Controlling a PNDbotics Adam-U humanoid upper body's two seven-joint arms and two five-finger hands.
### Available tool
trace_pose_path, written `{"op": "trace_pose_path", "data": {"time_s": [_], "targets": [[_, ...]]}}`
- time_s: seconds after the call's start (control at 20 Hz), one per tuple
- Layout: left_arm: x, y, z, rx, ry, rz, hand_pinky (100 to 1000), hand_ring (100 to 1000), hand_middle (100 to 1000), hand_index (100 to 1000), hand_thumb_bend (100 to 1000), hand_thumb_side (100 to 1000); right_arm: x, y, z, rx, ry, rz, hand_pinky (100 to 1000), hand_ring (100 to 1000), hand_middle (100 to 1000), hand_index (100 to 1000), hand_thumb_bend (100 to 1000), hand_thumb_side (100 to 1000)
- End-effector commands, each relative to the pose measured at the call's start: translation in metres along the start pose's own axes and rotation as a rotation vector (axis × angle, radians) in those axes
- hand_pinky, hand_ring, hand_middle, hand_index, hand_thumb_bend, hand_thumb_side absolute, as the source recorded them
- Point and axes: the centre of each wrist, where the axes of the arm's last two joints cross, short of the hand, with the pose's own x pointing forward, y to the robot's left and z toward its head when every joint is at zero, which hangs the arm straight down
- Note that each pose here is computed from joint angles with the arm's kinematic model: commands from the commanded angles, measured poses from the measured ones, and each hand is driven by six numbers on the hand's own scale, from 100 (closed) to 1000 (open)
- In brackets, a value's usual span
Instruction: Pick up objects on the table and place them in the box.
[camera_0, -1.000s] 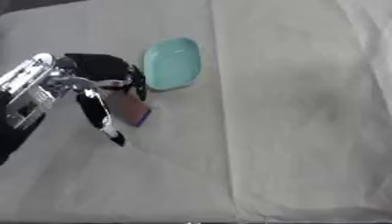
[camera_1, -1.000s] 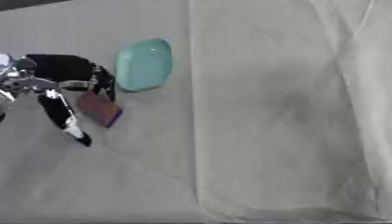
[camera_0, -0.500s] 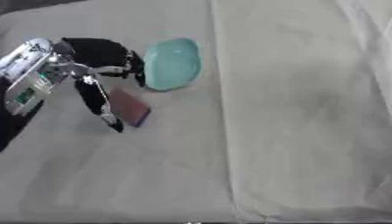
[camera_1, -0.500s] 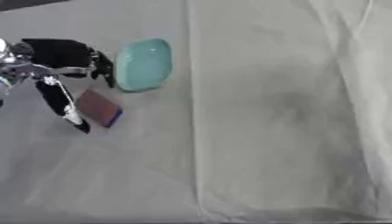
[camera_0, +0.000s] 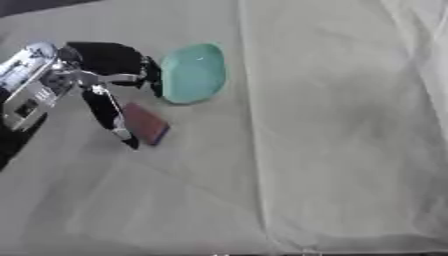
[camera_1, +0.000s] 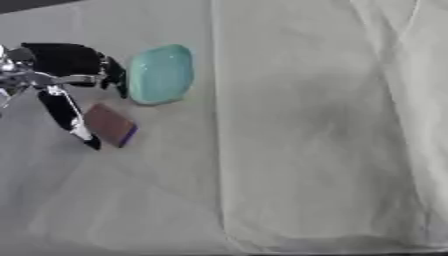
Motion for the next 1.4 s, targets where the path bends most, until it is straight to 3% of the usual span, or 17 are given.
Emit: {"op": "trace_pose_path", "data": {"time_s": [0.05, 0.55, 1.4], "targets": [[-0.004, 0.005, 0.005, 0.006, 0.017, -0.016, 441, 536, 598, 696, 783, 510, 0.005, -0.004, -0.007, -0.013, -0.033, -0.002, 403, 495, 587, 682, 100, 559], [-0.001, -0.018, -0.003, 0.016, 0.007, 0.055, 421, 526, 585, 684, 761, 514, 0.004, -0.007, -0.010, -0.024, -0.038, -0.003, 403, 495, 586, 682, 100, 559], [0.000, -0.028, -0.006, -0.010, -0.012, 0.061, 418, 521, 579, 669, 752, 509, 0.004, -0.010, -0.012, -0.012, -0.041, -0.018, 400, 492, 583, 680, 100, 564]]}}
